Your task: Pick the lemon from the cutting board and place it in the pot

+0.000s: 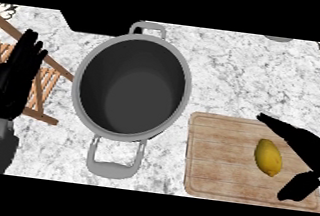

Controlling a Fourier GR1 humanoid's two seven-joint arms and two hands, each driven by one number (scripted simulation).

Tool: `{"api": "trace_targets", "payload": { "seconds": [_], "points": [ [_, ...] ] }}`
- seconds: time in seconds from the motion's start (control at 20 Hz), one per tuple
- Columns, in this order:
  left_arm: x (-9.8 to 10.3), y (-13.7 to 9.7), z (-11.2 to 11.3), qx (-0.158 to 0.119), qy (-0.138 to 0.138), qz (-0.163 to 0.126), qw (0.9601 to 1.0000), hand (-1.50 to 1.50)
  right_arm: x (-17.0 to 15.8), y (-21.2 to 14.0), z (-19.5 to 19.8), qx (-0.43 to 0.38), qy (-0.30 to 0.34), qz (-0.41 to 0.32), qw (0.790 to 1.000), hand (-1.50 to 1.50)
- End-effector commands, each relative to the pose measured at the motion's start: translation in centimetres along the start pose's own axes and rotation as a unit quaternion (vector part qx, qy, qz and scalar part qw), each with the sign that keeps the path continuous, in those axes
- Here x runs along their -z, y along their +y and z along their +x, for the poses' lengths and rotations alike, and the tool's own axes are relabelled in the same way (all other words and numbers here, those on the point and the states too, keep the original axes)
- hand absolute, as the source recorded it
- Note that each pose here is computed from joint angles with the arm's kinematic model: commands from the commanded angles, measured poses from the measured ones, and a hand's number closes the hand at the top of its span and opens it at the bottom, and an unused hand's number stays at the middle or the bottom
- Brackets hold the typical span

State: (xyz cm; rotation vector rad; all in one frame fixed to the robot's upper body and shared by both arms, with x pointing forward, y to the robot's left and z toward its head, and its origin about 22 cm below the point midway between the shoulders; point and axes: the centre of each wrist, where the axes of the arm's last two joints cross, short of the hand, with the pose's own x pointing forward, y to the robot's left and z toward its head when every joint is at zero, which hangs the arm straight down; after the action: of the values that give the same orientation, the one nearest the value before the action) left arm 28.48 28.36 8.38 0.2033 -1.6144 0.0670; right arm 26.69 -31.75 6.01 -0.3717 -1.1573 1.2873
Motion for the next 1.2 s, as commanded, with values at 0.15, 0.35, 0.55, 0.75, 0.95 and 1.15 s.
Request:
{"api": "trace_targets", "payload": {
  "seconds": [0.15, 0.35, 0.55, 0.75, 0.95, 1.15],
  "points": [
    [-0.9, -0.6, -1.0, 0.003, 0.006, -0.004, 1.0, 0.0, 0.3, 0.2, 0.2, 0.009, -0.001, -0.009, 1.0, -1.5],
    [-1.0, 0.0, -1.1, 0.009, 0.0, 0.006, 0.9999, 0.0, 1.6, 2.8, -0.1, -0.01, 0.01, -0.001, 1.0, -1.5],
    [-0.2, -1.4, 0.2, -0.005, 0.002, -0.005, 1.0, 0.0, 3.4, 2.5, 0.0, -0.006, 0.024, 0.004, 1.0, -1.5],
    [-0.1, -0.1, 1.2, -0.005, 0.002, 0.007, 1.0, 0.0, 3.5, 4.3, -2.6, -0.011, 0.034, 0.001, 0.999, -1.5],
    [-1.1, 0.0, -0.2, -0.008, 0.005, 0.0, 1.0, 0.0, 3.2, 3.0, -2.2, -0.06, -0.023, 0.029, 0.998, 1.5],
    [0.9, 1.6, 1.5, -0.004, 0.002, -0.004, 1.0, 0.0, 3.0, 5.1, -1.9, -0.066, -0.036, 0.013, 0.997, 1.5]
  ]
}}
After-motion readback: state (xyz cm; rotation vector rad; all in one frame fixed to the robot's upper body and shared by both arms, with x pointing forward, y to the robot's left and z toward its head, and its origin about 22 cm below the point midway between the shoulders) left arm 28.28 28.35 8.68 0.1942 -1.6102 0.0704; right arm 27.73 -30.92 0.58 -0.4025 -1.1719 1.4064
